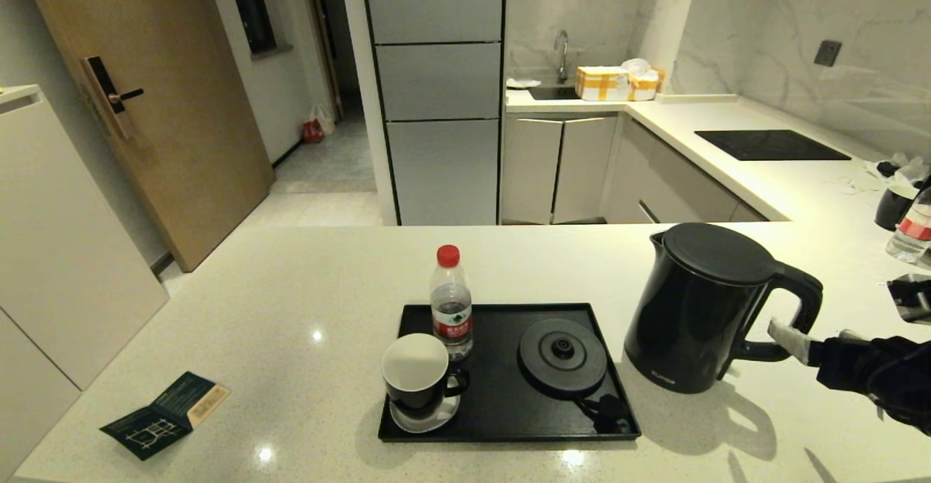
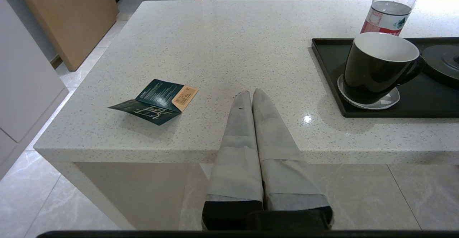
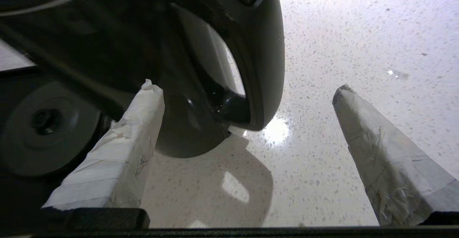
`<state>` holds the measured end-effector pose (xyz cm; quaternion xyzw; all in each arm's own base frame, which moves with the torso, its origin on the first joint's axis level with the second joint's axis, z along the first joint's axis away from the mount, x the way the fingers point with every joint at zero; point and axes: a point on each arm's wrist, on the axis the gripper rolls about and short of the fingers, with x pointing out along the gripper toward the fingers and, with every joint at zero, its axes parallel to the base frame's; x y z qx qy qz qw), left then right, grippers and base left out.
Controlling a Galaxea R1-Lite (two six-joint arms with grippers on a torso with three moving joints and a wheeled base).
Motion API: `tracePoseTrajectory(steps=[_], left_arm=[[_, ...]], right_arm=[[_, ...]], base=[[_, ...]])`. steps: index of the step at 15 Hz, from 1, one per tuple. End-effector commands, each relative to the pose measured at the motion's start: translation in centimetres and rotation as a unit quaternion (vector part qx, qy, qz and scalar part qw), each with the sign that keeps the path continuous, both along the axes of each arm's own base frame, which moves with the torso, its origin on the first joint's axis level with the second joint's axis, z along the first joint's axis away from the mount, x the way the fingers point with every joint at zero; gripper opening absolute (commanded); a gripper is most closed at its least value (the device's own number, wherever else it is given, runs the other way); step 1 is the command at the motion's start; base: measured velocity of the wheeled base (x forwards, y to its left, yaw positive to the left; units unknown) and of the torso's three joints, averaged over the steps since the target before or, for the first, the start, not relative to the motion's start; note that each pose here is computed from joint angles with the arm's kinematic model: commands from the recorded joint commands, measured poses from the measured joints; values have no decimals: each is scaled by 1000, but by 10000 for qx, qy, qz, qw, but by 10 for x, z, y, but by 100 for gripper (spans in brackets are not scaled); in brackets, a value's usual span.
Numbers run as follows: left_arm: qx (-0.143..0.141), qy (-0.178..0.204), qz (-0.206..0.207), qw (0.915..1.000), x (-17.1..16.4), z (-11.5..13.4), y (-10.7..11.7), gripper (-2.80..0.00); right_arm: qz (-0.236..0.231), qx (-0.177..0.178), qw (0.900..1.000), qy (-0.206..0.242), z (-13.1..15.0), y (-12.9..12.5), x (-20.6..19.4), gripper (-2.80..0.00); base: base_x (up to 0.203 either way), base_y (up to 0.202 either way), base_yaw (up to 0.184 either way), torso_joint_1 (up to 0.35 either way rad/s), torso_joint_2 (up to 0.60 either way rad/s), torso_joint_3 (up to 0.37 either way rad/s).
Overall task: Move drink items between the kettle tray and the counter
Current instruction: Place it on the right, then pick up the tea cup
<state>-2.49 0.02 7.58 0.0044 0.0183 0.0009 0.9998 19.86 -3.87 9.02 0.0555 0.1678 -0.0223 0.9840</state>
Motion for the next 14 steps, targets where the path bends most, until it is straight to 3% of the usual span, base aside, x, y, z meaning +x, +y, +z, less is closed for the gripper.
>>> tracePoseTrajectory(steps=[1,4,5,10,14], left_arm=[[3,1,-2,10000,0,0,0,-280],[-4,1,-1,10000,0,0,0,-280],[0,1,-2,10000,0,0,0,-280],[2,1,-2,10000,0,0,0,-280],[-3,1,-1,10000,0,0,0,-280]], right_arm=[[21,-118,9985,-531,25,4,-19,0],[24,-162,9973,-719,59,10,-44,0],[64,-119,9982,-577,70,12,-52,-280],[347,-140,9984,-418,135,32,-135,-280],[425,-262,9938,-994,161,46,-211,-280]], base=[[0,0,0,0,0,0],[0,0,0,0,0,0],[0,0,0,0,0,0],[0,0,0,0,0,0],[0,0,0,0,0,0]])
